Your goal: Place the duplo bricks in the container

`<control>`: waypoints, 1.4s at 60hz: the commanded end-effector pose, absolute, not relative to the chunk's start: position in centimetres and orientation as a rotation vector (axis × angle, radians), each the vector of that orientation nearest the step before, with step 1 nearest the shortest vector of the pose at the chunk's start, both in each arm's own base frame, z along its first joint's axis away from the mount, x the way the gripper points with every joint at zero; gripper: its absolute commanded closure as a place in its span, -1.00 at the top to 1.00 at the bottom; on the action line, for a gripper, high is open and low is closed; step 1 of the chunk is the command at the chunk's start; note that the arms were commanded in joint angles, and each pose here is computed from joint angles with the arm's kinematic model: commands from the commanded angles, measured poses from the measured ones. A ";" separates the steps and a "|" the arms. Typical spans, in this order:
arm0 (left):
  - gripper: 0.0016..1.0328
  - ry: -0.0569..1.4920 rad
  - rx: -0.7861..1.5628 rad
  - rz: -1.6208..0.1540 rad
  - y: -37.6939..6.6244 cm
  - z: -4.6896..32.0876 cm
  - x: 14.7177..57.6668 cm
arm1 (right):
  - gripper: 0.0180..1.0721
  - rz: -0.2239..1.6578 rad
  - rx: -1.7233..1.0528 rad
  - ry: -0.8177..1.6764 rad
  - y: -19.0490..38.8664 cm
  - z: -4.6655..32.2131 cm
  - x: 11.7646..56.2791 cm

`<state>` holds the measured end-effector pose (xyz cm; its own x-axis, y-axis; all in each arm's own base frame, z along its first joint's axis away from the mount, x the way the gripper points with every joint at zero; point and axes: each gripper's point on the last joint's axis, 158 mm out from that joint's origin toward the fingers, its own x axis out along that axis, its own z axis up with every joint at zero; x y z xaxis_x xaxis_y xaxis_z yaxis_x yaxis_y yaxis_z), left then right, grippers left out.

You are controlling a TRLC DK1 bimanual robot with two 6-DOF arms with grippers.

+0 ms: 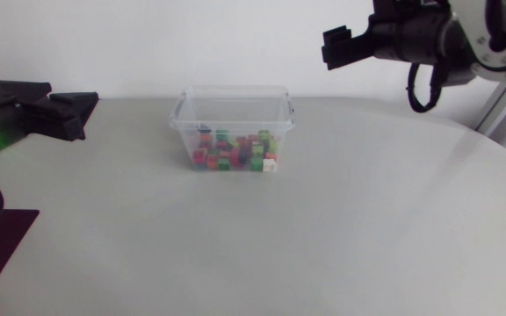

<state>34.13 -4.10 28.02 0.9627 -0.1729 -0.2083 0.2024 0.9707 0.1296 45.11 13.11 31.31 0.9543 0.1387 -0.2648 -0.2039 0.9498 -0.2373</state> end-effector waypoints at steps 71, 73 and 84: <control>0.91 -0.036 0.207 0.016 0.8 28.4 23.8 | 0.93 -0.060 -0.301 0.100 -0.1 28.5 26.1; 0.91 -0.042 0.207 0.018 0.8 28.4 23.7 | 0.93 -0.068 -0.306 0.097 -0.4 28.3 25.9; 0.91 -0.070 0.208 0.027 0.9 27.9 23.0 | 0.93 -0.099 -0.337 0.066 -1.3 27.5 24.2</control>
<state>22.96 0.56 29.03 0.9964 0.0043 0.0843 -0.0206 0.9810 0.1928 24.60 -0.88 28.73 0.9951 -0.0920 -0.0362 0.0769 0.9505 -0.3010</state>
